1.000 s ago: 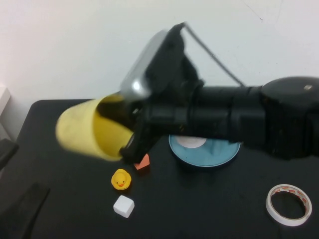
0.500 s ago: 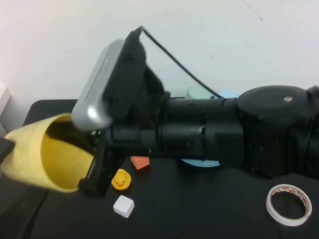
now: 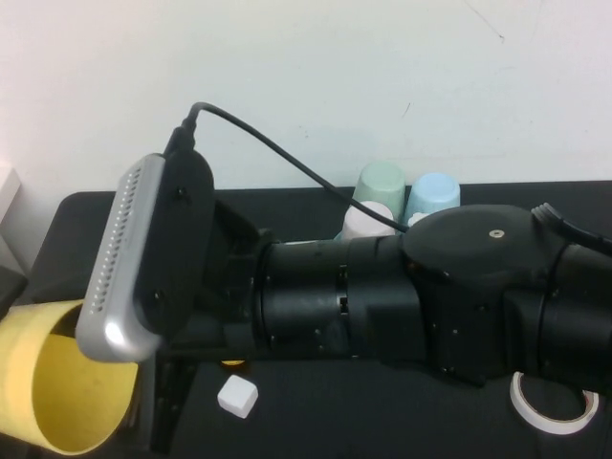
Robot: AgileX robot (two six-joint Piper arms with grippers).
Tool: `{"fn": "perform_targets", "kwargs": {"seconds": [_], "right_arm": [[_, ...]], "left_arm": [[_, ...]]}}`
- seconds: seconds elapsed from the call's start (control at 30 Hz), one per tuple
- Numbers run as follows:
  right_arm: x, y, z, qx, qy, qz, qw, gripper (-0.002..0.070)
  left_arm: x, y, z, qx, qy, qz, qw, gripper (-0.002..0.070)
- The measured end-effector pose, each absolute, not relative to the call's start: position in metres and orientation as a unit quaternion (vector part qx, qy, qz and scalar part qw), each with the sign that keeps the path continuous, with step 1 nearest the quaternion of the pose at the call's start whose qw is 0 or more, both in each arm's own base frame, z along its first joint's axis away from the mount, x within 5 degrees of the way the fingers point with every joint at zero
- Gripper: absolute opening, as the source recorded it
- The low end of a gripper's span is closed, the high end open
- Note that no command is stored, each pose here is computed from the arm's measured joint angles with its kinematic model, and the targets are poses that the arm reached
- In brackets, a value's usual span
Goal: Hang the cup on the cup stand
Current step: Adjust the cup with two arms, then place the cup on the cup holder
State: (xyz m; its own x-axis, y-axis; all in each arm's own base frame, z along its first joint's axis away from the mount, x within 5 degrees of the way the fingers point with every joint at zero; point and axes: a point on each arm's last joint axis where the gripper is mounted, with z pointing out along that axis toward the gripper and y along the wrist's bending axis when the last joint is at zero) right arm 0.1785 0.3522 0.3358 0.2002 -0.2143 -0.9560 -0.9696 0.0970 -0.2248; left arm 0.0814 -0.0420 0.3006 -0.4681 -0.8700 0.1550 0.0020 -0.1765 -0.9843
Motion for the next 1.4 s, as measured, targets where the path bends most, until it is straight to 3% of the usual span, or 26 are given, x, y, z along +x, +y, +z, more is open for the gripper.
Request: {"fn": "perform_targets", "kwargs": {"seconds": [0.13,0.2,0.47,0.7,0.97,1.1,1.23,1.27,1.33,1.4], "right_arm": [[0.179,0.352,0.336,-0.576,0.513,0.350,0.532,0.0034],[0.179,0.352,0.336,-0.576,0.513,0.349,0.532,0.0070],[0.178,0.350,0.338,-0.568,0.525,0.348,0.529,0.0410],[0.166,0.323,0.350,-0.574,0.541,0.321,0.524,0.0452],[0.149,0.285,0.335,-0.564,0.579,0.297,0.509,0.0454],[0.132,0.264,0.329,-0.571,0.582,0.308,0.491,0.0440],[0.109,0.235,0.319,-0.607,0.563,0.307,0.469,0.0300],[0.103,0.228,0.317,-0.615,0.561,0.309,0.461,0.0227],[0.092,0.214,0.313,-0.632,0.556,0.309,0.443,0.0113],[0.082,0.201,0.311,-0.644,0.560,0.307,0.421,0.0053]], "left_arm": [[0.082,-0.041,0.301,-0.397,0.548,-0.656,0.336,0.0576],[0.082,-0.041,0.301,-0.385,0.556,-0.648,0.351,0.0573],[0.082,-0.041,0.301,-0.328,0.590,-0.611,0.414,0.0567],[0.081,-0.036,0.324,-0.259,0.600,-0.556,0.514,0.0563],[0.076,-0.027,0.360,-0.122,0.604,-0.391,0.683,0.0561],[0.083,-0.035,0.370,0.008,0.619,-0.304,0.724,0.0561],[0.098,-0.051,0.370,0.158,0.623,-0.252,0.724,0.0561],[0.102,-0.054,0.371,0.188,0.619,-0.244,0.723,0.0561],[0.112,-0.058,0.372,0.221,0.620,-0.239,0.714,0.0561],[0.122,-0.060,0.377,0.235,0.620,-0.235,0.711,0.0560]]}}
